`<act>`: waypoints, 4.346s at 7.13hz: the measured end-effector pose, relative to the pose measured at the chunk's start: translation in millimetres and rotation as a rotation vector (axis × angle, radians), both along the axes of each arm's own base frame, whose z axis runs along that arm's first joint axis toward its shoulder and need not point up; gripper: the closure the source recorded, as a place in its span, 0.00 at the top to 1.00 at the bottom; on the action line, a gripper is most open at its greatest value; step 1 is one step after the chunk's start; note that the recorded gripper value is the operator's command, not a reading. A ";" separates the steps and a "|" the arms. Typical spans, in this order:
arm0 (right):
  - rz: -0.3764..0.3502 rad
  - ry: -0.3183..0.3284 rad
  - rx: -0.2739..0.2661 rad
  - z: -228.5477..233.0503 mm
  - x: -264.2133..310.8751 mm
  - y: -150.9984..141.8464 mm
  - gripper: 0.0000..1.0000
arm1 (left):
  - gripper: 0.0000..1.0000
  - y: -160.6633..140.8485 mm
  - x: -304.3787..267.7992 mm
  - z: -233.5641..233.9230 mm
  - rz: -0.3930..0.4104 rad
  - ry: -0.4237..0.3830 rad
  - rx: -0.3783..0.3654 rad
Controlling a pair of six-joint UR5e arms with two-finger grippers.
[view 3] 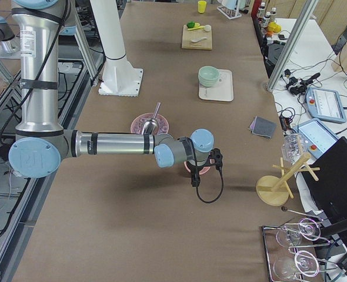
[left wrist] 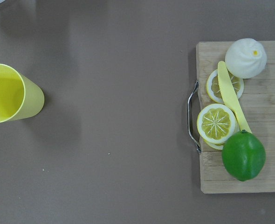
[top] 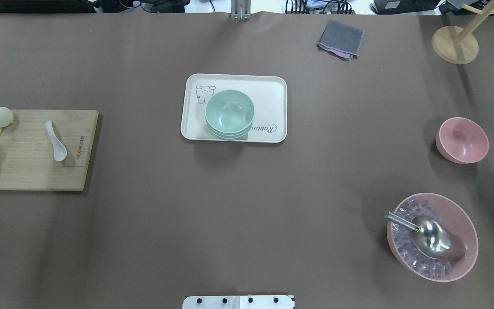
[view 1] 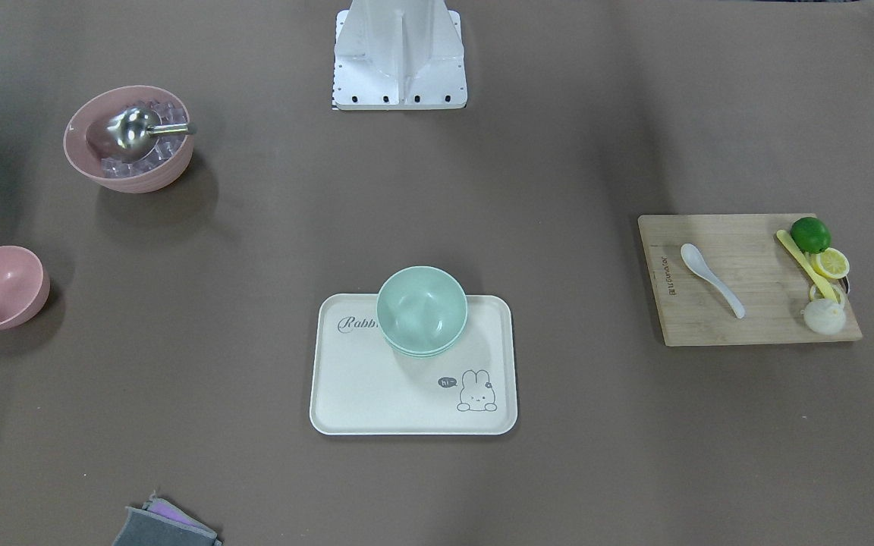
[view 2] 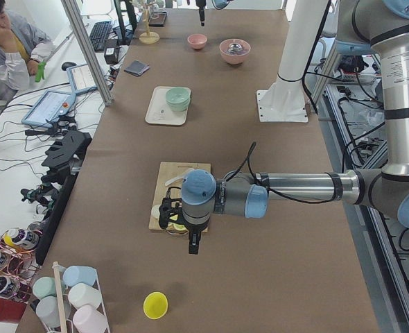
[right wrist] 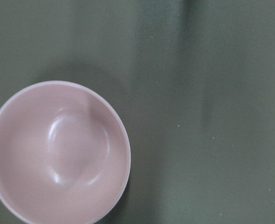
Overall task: Stack pink bowl on green and place spoon
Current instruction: 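Lower the right gripper onto the pink bowl rim and grasp it, then carry the pink bowl with the right gripper over the green bowl, then lower pink bowl into green bowl, open right gripper while left reaches spoon, then grasp the white spoon with the left gripper while right arm lifts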
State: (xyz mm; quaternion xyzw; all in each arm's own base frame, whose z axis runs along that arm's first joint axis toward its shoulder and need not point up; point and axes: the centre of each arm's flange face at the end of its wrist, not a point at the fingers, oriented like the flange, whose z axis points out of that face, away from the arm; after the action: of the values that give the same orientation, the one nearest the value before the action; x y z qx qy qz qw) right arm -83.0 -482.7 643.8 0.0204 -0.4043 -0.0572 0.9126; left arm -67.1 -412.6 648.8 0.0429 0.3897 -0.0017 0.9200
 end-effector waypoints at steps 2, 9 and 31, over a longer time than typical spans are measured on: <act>0.055 0.014 -0.022 0.8 -21.9 -7.7 0.86 | 0.98 -0.3 0.0 -1.0 0.000 0.000 0.002; 0.082 0.016 -0.101 6.4 -59.7 -41.5 0.00 | 0.98 -1.8 0.1 -6.6 -0.006 0.001 0.005; 0.377 -0.133 -0.410 -495.7 -410.9 -95.8 1.00 | 0.93 -120.8 270.8 -114.9 -0.164 0.079 -0.307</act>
State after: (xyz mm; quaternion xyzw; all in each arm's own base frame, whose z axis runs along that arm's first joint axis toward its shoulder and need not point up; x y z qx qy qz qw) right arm -493.9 -578.5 148.1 -0.0859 -0.4557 0.1980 0.8636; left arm 203.8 -533.5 533.9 -0.0664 0.4156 -0.1381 0.8965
